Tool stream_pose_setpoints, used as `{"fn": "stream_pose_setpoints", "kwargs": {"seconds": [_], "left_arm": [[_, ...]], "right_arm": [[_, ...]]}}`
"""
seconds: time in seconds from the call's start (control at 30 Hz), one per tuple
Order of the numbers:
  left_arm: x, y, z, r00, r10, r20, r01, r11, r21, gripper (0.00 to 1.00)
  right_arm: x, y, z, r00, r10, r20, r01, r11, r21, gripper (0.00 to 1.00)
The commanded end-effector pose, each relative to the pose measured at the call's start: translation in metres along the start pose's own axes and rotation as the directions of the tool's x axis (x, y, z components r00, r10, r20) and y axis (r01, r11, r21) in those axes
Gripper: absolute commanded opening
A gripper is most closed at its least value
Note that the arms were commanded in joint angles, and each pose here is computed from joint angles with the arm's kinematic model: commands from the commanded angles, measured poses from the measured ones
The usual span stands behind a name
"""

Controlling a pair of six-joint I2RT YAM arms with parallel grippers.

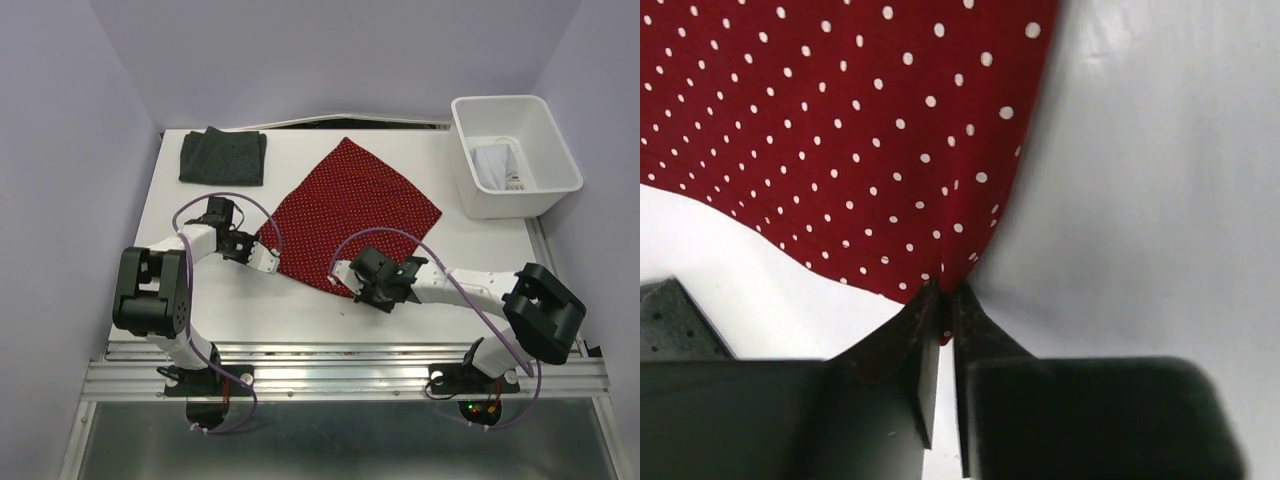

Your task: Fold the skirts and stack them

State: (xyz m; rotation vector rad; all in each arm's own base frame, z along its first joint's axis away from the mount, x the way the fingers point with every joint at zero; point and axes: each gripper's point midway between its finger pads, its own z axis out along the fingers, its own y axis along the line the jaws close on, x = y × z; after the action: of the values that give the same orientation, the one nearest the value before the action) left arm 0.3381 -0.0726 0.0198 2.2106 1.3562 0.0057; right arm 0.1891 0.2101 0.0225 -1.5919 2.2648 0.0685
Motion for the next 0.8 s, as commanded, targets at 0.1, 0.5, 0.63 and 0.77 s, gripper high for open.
{"fn": "stream_pose_setpoints", "kwargs": {"seconds": [0.1, 0.5, 0.63, 0.77], "left_arm": [[-0.023, 0.014, -0.022, 0.994, -0.083, 0.074, 0.085, 0.996, -0.020, 0.00], [-0.058, -0.001, -0.107, 0.982, -0.172, 0.076, 0.182, 0.972, -0.152, 0.00], [-0.049, -0.010, -0.129, 0.967, -0.251, 0.040, 0.254, 0.947, -0.196, 0.00], [-0.035, -0.010, -0.166, 0.941, -0.339, 0.007, 0.327, 0.901, -0.285, 0.00]], "right_arm": [[-0.034, -0.002, -0.025, 0.990, -0.011, 0.140, 0.012, 1.000, -0.005, 0.01], [-0.078, 0.051, -0.086, 0.951, -0.011, 0.310, 0.121, 0.934, -0.338, 0.01], [-0.075, 0.069, -0.104, 0.941, 0.001, 0.338, 0.152, 0.892, -0.426, 0.01], [-0.074, 0.091, -0.131, 0.927, 0.004, 0.375, 0.214, 0.815, -0.538, 0.01]]}}
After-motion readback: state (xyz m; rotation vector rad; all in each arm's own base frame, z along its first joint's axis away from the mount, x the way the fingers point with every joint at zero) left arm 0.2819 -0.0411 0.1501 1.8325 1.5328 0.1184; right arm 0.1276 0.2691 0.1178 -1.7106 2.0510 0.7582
